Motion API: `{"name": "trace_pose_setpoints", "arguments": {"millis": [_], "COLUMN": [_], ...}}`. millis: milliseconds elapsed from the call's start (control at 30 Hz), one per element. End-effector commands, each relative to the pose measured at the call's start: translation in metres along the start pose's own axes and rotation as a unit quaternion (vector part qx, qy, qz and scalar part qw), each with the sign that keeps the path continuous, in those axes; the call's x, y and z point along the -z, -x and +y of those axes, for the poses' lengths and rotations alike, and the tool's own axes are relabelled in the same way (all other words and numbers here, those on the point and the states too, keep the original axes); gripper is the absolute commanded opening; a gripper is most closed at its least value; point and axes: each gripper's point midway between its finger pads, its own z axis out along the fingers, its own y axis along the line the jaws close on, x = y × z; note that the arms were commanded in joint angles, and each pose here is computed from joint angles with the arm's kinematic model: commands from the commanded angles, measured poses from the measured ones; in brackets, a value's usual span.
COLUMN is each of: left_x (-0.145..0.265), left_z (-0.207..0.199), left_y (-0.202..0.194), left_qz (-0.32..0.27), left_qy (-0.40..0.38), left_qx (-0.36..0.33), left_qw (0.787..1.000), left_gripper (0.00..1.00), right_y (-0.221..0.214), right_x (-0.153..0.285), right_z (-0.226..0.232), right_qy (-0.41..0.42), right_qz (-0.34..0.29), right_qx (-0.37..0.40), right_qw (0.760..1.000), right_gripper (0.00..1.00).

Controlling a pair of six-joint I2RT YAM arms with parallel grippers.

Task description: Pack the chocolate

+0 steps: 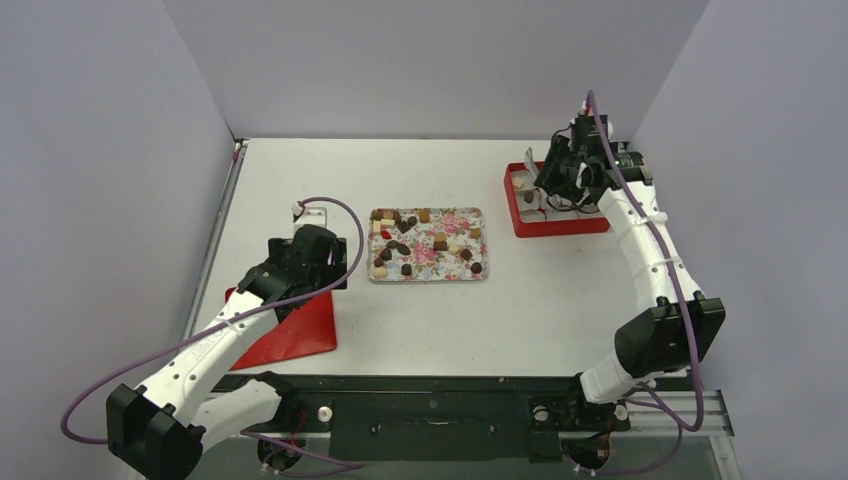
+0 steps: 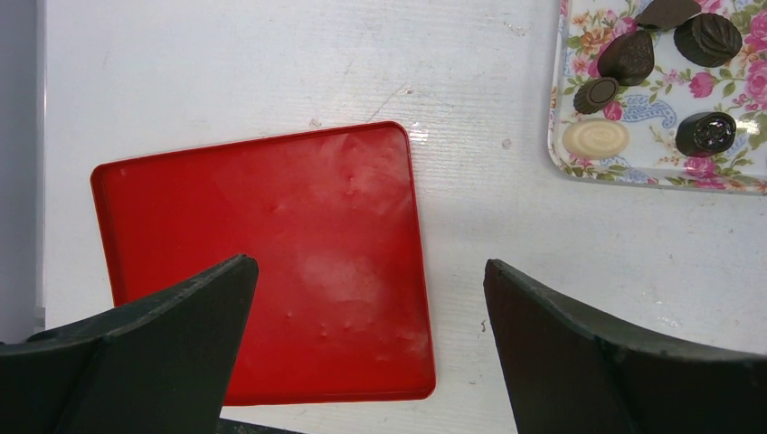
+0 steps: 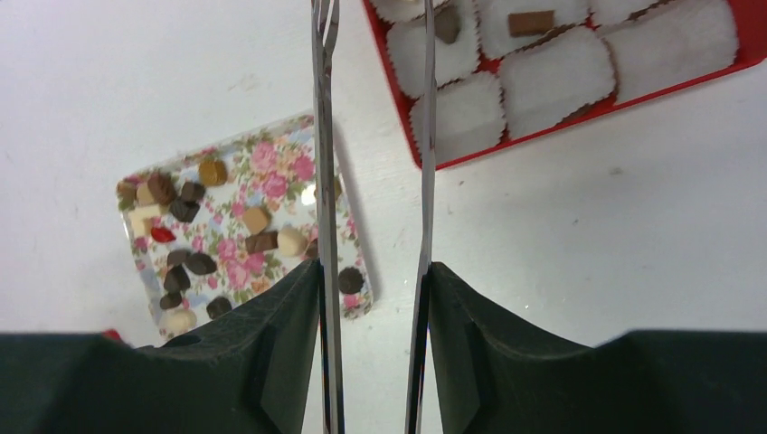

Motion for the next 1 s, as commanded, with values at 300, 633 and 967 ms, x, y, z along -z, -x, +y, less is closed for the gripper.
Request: {"name": "trace_pose_setpoints", "arguments": {"millis": [300, 633, 967], "left_x": [0.005, 0.005, 0.004], "left_z": [-0.001, 0.0, 0.001], "left_y": [0.014, 0.014, 0.013], "left_qz": [-0.024, -0.024, -0.021], "left_qy": [-0.008, -0.004, -0.001], "left_qx": [0.013, 0.013, 0.014], "left_qw": [1.0, 1.0, 1.0], "left_gripper": [0.96, 0.96, 0.96], "right_y": [-0.09, -0.17, -0.213], "right_x": [0.034, 0.038, 0.031], "right_z": [0.057, 0.11, 0.142], "right_qy": [0.056, 0.097, 0.104], "right_qz": [0.048, 0.096, 0.111], "right_qx": [0.087, 0.154, 0.19], "right_qw": [0.994, 0.979, 0.97], "right_gripper": [0.4, 0.4, 0.4]}}
